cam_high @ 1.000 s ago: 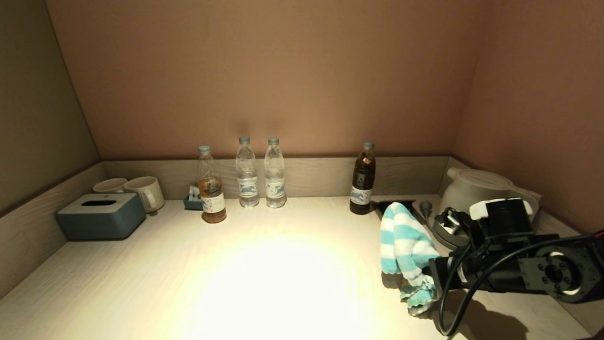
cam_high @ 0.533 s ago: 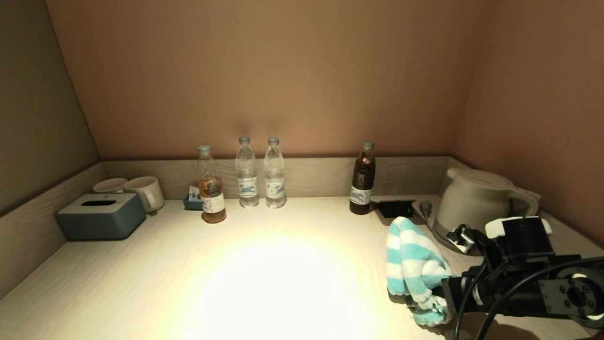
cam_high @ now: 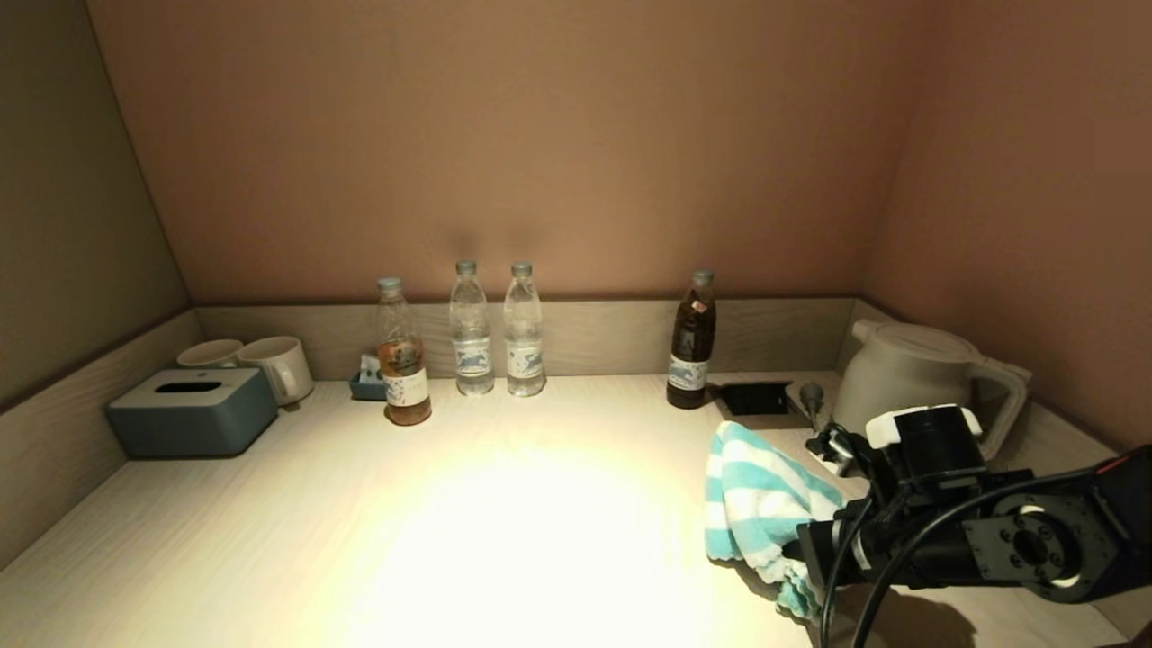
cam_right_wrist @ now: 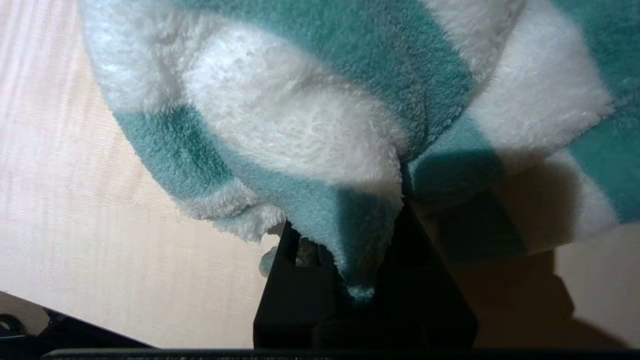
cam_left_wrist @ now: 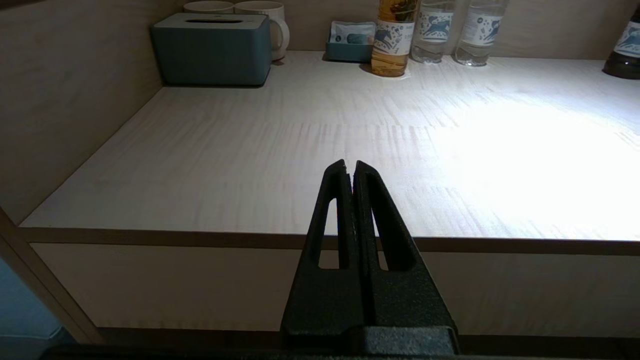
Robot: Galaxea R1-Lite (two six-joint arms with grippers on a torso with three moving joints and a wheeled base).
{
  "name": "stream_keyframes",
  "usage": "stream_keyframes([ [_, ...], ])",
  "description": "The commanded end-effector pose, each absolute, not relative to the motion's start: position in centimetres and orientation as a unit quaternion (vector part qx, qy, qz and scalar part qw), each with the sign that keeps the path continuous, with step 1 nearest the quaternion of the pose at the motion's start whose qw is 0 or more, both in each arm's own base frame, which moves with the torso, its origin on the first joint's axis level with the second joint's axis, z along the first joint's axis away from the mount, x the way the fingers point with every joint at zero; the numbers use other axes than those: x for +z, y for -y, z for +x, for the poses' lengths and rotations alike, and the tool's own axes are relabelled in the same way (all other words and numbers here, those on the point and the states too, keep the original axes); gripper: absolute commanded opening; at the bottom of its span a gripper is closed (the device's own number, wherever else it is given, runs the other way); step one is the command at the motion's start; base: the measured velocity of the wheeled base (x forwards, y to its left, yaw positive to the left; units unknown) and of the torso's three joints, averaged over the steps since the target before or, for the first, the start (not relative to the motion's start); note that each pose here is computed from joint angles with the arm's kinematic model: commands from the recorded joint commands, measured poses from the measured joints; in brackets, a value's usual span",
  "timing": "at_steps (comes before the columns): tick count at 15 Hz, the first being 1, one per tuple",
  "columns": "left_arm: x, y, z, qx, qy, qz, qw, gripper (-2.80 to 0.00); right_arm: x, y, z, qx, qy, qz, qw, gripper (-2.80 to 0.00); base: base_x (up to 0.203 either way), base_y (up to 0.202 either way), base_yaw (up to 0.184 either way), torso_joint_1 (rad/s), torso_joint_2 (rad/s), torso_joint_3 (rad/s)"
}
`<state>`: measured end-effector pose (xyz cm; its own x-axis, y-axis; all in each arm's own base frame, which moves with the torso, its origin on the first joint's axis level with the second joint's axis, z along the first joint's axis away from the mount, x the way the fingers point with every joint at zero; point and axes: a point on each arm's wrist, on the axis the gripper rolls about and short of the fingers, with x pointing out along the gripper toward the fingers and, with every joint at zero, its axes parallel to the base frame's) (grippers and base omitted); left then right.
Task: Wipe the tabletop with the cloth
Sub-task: Sweep the stains on the table
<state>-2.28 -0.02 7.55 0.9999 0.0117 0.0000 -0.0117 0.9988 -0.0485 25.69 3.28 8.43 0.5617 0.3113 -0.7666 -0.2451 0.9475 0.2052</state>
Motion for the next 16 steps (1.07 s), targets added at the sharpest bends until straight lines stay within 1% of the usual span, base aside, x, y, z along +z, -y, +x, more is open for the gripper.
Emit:
stream_keyframes([
  [1, 7.6, 0.0, -2.3, 0.006, -0.001, -0.025, 1.0, -2.8, 8.0, -5.7, 26.8, 0.188, -0.445, 0.032, 0.875, -2.8, 0.0, 0.0, 0.0, 0.0, 0.0, 0.0],
  [7, 7.6, 0.0, -2.3, 0.006, -0.001, -0.025, 1.0, -2.8, 8.2, -10.3, 27.9, 0.223, -0.44, 0.025, 0.87, -2.8, 0.0, 0.0, 0.0, 0.0, 0.0, 0.0],
  [10, 7.6, 0.0, -2.3, 0.006, -0.001, -0.025, 1.0, -2.8, 8.0, -14.3, 28.5, 0.249, -0.437, 0.016, 0.864, -2.8, 0.0, 0.0, 0.0, 0.0, 0.0, 0.0],
  [12, 7.6, 0.0, -2.3, 0.006, -0.001, -0.025, 1.0, -2.8, 8.6, -16.9, 28.4, 0.269, -0.422, 0.007, 0.866, -2.8, 0.0, 0.0, 0.0, 0.0, 0.0, 0.0],
  [16, 7.6, 0.0, -2.3, 0.006, -0.001, -0.025, 1.0, -2.8, 8.9, -19.3, 28.6, 0.288, -0.411, -0.001, 0.865, -2.8, 0.0, 0.0, 0.0, 0.0, 0.0, 0.0],
])
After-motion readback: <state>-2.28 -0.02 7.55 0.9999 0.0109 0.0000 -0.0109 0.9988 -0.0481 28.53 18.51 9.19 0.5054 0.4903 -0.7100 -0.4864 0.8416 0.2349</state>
